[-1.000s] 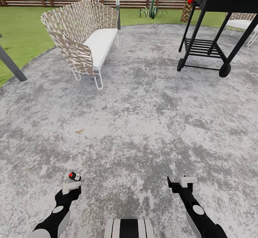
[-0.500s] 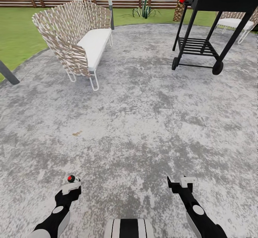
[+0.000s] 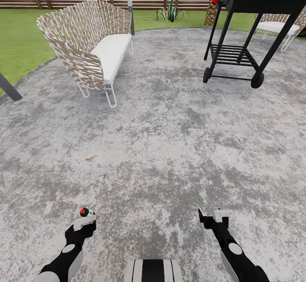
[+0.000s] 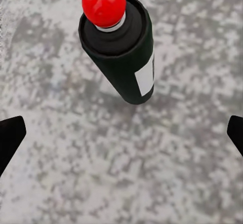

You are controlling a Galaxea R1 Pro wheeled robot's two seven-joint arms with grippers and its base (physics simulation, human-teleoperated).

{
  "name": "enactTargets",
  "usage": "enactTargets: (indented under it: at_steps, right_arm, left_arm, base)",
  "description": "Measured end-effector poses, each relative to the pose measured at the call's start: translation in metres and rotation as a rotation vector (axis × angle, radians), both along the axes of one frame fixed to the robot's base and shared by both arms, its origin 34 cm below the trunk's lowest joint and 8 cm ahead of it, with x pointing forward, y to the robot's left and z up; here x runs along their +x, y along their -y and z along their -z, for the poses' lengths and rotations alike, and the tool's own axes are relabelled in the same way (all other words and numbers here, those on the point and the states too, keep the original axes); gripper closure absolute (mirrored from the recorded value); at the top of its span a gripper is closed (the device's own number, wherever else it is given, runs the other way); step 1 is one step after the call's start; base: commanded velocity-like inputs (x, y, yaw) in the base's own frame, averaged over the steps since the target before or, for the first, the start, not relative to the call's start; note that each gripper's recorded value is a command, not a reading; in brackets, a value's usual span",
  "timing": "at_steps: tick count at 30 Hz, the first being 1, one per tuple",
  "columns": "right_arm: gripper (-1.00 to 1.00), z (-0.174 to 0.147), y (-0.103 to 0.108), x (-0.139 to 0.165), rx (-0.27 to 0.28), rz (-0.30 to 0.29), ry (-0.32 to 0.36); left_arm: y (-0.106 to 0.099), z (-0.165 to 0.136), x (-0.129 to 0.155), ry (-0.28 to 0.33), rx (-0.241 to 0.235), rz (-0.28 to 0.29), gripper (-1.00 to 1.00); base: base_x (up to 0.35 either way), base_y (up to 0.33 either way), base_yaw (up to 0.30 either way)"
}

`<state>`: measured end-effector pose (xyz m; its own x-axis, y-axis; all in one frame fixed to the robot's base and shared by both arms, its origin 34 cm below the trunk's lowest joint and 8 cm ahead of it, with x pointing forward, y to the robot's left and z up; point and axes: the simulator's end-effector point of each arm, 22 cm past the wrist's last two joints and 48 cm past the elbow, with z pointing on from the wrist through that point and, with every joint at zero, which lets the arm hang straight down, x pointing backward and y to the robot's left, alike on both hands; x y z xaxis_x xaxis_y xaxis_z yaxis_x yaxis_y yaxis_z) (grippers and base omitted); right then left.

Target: In the garden, pick up the pesticide atomizer on the floor and spray pesticide onto both trees until each tree trunk is fully covered.

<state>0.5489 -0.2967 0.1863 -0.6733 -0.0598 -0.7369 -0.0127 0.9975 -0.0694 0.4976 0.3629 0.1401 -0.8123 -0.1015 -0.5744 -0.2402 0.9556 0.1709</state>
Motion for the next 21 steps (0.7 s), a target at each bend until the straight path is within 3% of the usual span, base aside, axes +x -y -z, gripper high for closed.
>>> enactTargets:
  at_steps: [11, 16, 21]
  right_arm:
    - [-1.00, 0.018, 0.000, -0.012, 0.000, 0.000, -0.037]
    - [-1.00, 0.021, 0.000, -0.014, 0.000, 0.001, -0.043]
    - [-1.00, 0.022, 0.000, -0.016, 0.000, 0.001, -0.047]
  left_arm:
    - [-0.001, 0.016, -0.015, -0.037, 0.001, -0.001, -1.00]
    - [-0.002, 0.008, -0.006, 0.040, 0.016, 0.008, -1.00]
    - [0.000, 0.006, -0.003, 0.063, 0.019, 0.024, -1.00]
  base:
    - [0.000, 0.000, 0.000]
    - [0.000, 0.000, 0.000]
    - [0.000, 0.000, 0.000]
